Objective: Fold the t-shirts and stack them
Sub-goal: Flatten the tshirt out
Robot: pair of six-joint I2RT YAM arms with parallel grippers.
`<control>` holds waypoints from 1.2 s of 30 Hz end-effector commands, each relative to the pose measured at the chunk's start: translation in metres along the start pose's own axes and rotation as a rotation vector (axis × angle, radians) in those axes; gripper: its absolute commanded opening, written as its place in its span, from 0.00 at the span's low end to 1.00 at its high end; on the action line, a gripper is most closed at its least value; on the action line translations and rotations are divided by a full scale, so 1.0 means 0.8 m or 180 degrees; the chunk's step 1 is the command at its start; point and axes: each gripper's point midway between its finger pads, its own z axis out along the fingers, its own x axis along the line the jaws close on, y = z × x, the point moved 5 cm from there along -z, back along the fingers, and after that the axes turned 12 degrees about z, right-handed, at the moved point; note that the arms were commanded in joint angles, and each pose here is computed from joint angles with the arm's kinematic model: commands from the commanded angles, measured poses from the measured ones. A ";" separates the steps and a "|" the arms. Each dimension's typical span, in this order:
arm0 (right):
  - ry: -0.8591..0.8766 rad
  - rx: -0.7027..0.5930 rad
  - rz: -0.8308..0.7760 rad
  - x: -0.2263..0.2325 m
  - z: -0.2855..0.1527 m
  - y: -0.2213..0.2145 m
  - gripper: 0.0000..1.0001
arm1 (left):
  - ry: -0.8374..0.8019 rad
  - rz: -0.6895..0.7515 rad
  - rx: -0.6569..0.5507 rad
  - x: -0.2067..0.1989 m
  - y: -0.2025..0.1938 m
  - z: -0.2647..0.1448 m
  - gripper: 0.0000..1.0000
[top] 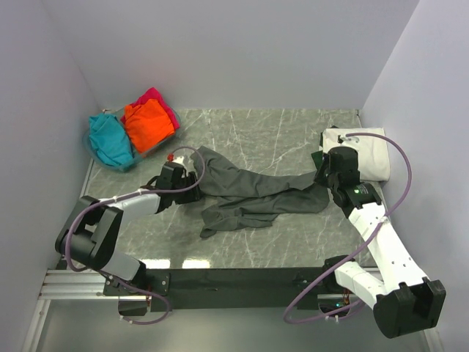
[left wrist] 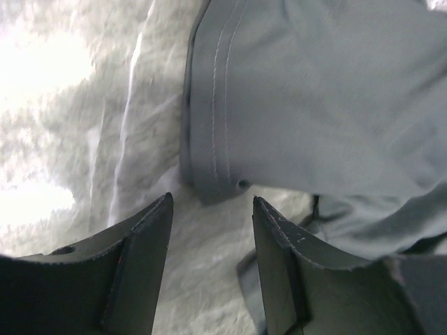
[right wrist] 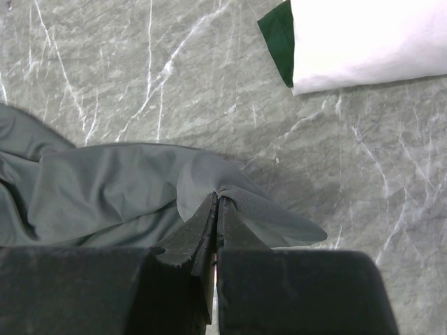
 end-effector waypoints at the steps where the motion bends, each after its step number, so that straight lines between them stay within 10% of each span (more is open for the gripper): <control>1: 0.0089 -0.0220 0.0041 0.008 -0.009 0.022 0.00 | 0.0027 -0.0024 -0.0168 -0.007 0.020 0.010 0.56; 7: 0.0096 -0.0238 0.0045 0.008 -0.012 0.023 0.00 | 0.0032 0.0020 -0.0122 -0.008 0.020 0.026 0.46; 11: 0.0083 -0.0236 0.0039 0.006 -0.013 0.022 0.00 | 0.0100 0.0120 -0.0005 -0.005 0.020 0.027 0.01; 22: 0.0045 -0.0290 -0.0017 0.008 -0.018 0.033 0.00 | -0.0086 0.0335 0.0127 -0.037 0.085 -0.084 0.01; 29: 0.0108 -0.0166 -0.0027 0.015 -0.001 0.025 0.00 | 0.0009 0.0031 0.0338 0.013 0.075 -0.024 0.11; 36: 0.0113 -0.0140 -0.0056 0.018 0.007 0.026 0.00 | 0.0692 -0.0170 -0.0288 0.042 0.127 -0.001 0.27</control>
